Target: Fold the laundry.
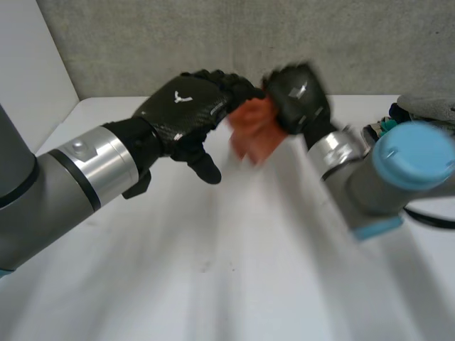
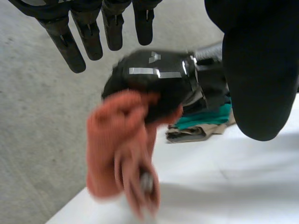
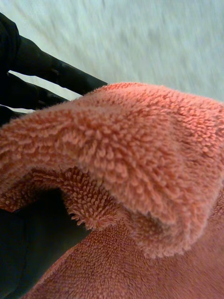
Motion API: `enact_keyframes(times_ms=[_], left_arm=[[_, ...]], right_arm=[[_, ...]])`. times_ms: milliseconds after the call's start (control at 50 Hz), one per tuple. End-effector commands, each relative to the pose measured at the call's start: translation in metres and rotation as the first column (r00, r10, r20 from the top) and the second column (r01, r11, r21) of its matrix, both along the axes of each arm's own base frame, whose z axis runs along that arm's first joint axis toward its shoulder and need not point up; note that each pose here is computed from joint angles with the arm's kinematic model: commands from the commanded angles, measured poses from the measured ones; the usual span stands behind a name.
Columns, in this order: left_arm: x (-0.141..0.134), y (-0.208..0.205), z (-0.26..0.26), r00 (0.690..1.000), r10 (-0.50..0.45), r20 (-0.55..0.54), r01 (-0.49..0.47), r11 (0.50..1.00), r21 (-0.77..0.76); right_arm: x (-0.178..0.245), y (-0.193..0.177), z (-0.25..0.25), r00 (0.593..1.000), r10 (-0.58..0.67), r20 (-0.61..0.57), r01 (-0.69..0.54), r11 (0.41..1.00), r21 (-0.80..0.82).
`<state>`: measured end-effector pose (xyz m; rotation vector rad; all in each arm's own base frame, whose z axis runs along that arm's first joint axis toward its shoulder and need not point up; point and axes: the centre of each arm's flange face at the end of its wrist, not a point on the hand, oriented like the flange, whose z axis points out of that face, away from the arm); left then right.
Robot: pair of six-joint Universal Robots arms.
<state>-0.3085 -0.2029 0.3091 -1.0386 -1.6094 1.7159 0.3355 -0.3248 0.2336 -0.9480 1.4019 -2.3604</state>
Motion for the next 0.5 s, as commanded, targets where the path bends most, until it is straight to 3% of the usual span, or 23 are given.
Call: enact_keyframes(times_ms=[20,120,220,300,380,500], left_arm=[[0.005,-0.004,0.007,0.998,0.027,-0.049,-0.026,1.0,0.012],[0.005,-0.002,0.005,0.999,0.023,-0.047,-0.022,1.0,0.017],[0.005,-0.001,0.006,0.999,0.019,-0.047,-0.019,1.0,0.017],[0.005,0.0,0.005,0.999,0.02,-0.046,-0.019,1.0,0.018],[0.004,0.0,0.004,0.999,0.017,-0.046,-0.016,1.0,0.02],[0.004,0.0,0.002,0.999,0.017,-0.043,-0.016,1.0,0.022]], right_arm=[[-0.061,-0.07,0.081,0.973,-0.024,0.23,0.072,0.977,-0.2],[-0.139,-0.113,0.121,0.932,-0.084,0.353,0.179,0.953,-0.245],[-0.219,-0.154,0.108,0.904,-0.189,0.383,0.279,0.94,-0.195],[-0.267,-0.18,0.073,0.918,-0.23,0.324,0.281,0.952,-0.122],[-0.308,-0.198,0.006,0.952,-0.203,0.23,0.199,0.979,0.037],[-0.337,-0.203,-0.064,0.957,-0.214,0.194,0.183,0.969,0.164]])
